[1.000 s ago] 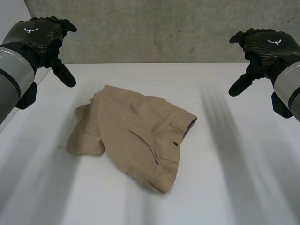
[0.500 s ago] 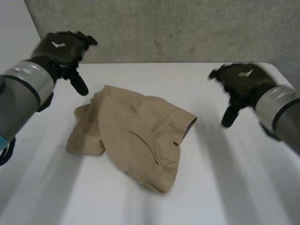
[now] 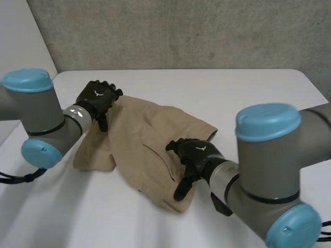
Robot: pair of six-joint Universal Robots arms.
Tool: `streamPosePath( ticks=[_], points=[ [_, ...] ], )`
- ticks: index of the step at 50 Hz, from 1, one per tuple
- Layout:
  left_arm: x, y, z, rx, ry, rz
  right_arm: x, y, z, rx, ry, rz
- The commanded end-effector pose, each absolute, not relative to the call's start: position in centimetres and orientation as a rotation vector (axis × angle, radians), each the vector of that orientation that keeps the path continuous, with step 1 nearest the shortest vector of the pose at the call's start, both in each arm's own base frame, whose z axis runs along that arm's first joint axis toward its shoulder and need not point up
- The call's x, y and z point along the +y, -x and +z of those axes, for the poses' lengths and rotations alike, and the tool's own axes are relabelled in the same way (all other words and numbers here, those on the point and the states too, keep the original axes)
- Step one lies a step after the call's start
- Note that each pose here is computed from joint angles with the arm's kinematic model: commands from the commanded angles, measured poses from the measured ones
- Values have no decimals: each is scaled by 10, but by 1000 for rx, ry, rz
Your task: Fold the shorts.
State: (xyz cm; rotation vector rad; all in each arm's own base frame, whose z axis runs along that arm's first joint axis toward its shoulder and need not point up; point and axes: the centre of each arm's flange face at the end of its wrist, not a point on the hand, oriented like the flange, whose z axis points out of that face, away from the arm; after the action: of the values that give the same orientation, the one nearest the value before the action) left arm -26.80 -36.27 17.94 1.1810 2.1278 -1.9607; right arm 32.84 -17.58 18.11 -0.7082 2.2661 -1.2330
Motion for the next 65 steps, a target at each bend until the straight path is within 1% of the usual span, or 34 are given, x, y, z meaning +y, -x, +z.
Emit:
streamPosePath(
  ticks=[1, 7, 14, 19, 22, 25, 26, 28, 29, 30, 31, 32, 33, 34, 36, 37, 40, 42, 44, 46, 47, 49, 50, 51, 52, 53, 54, 55, 56, 57, 60, 63, 64, 65],
  points=[
    [-379, 274, 167, 2063, -1229, -1943, -161, -339, 167, 2311, 720, -1277],
    [-390, 280, 154, 1965, -1305, -1906, -160, -346, 157, 2317, 721, -1413],
    [-399, 287, 141, 1892, -1359, -1889, -170, -351, 151, 2327, 852, -1552],
    [-408, 292, 149, 1829, -1339, -1944, -179, -360, 167, 2242, 935, -1669],
    [-414, 295, 162, 1758, -1305, -2008, -196, -369, 189, 2129, 1006, -1826],
    [-427, 305, 194, 1563, -1200, -2174, -228, -374, 220, 1990, 1121, -2095],
    [-430, 307, 204, 1513, -1167, -2213, -246, -374, 238, 1916, 1168, -2254],
    [-434, 313, 244, 1337, -1052, -2333, -268, -373, 262, 1815, 1176, -2450],
    [-434, 315, 260, 1279, -1003, -2370, -283, -374, 289, 1688, 1154, -2647],
    [-435, 315, 277, 1219, -942, -2404, -290, -374, 305, 1614, 1120, -2754],
    [-435, 312, 312, 1106, -785, -2468, -297, -374, 320, 1536, 1081, -2857],
    [-434, 310, 328, 1060, -703, -2497, -302, -374, 336, 1450, 1032, -2954],
    [-433, 307, 342, 1024, -625, -2523, -308, -373, 363, 1265, 923, -3113],
    [-430, 302, 368, 963, -472, -2581, -309, -373, 378, 1156, 849, -3182],
    [-425, 295, 389, 926, -345, -2637, -311, -367, 403, 948, 720, -3284],
    [-415, 290, 411, 883, -248, -2709, -310, -366, 408, 897, 703, -3300],
    [-403, 287, 424, 891, -220, -2773, -309, -362, 417, 829, 685, -3318],
    [-401, 285, 419, 926, -231, -2778, -309, -363, 408, 864, 729, -3281],
    [-397, 285, 404, 1000, -275, -2760, -310, -363, 398, 912, 763, -3248],
    [-396, 286, 389, 1063, -309, -2732, -312, -361, 378, 1008, 831, -3190],
    [-395, 286, 367, 1148, -353, -2690, -314, -361, 369, 1048, 862, -3162],
    [-394, 287, 343, 1239, -402, -2644, -319, -354, 340, 1194, 962, -3071],
    [-391, 287, 317, 1331, -451, -2596, -321, -351, 332, 1242, 991, -3043],
    [-389, 287, 308, 1363, -469, -2577, -324, -345, 311, 1357, 1056, -2968],
    [-383, 287, 278, 1467, -528, -2508, -324, -342, 300, 1424, 1094, -2918],
    [-381, 286, 269, 1498, -547, -2486, -323, -334, 272, 1572, 1172, -2787],
    [-373, 284, 243, 1596, -603, -2411, -321, -332, 261, 1624, 1200, -2732],
    [-369, 283, 231, 1641, -630, -2373, -315, -325, 232, 1768, 1267, -2575],
    [-355, 281, 203, 1749, -701, -2278, -312, -323, 223, 1815, 1286, -2517],
    [-350, 280, 194, 1783, -726, -2247, -306, -318, 205, 1910, 1319, -2402],
    [-318, 278, 154, 1952, -865, -2077, -297, -308, 185, 2038, 1331, -2241],
    [-299, 278, 139, 2030, -943, -1994, -289, -295, 173, 2167, 1297, -2082],
    [-286, 276, 134, 2077, -992, -1939, -287, -292, 171, 2191, 1287, -2047],
    [-282, 275, 136, 2085, -1003, -1930, -282, -287, 170, 2231, 1261, -1985]
  ],
)
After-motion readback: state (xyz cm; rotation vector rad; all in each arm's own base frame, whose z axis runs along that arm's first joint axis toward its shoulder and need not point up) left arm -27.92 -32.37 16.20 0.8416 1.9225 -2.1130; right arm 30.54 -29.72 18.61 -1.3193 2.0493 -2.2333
